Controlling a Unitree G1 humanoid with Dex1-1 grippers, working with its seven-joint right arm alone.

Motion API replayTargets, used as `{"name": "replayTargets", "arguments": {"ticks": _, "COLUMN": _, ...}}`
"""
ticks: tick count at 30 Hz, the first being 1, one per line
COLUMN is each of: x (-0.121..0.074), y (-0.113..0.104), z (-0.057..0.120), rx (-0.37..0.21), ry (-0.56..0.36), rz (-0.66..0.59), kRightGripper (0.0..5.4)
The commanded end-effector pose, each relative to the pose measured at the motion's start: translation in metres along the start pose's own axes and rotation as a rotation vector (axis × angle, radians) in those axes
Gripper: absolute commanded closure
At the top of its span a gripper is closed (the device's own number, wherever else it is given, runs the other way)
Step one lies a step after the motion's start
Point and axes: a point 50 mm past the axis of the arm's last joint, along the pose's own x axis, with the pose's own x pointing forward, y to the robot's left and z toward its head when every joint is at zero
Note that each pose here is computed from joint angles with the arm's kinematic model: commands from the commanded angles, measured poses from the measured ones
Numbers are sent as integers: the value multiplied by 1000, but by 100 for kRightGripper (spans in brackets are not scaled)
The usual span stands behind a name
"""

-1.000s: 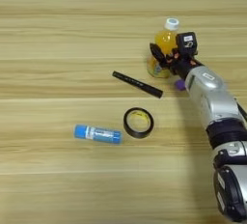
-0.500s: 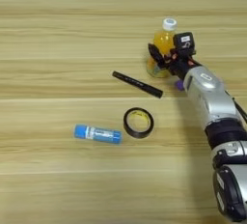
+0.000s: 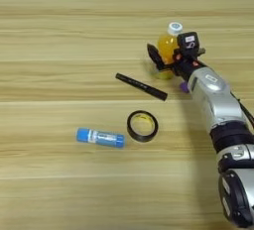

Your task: Move the objects on the table

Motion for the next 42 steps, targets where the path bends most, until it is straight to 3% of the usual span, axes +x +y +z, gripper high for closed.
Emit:
{"name": "replayTargets", "arguments": {"ticks": 1, "x": 13, "y": -1, "z": 50, "rx": -69, "ry": -170, "rz": 11, "kRightGripper": 4}}
{"name": "replayTargets", "arguments": {"ticks": 17, "x": 7, "y": 1, "z": 62, "rx": -105, "ry": -285, "rz": 16, "kRightGripper": 4}}
{"name": "replayTargets", "arguments": {"ticks": 25, "x": 0, "y": 3, "z": 70, "rx": -152, "ry": -356, "rz": 6, "kRightGripper": 4}}
{"name": "replayTargets", "arguments": {"ticks": 37, "x": -14, "y": 4, "z": 88, "rx": -212, "ry": -536, "rz": -19, "kRightGripper": 4}}
{"name": "replayTargets", "arguments": {"ticks": 42, "x": -29, "y": 18, "z": 94, "rx": -214, "ry": -645, "rz": 110, "kRightGripper": 4}}
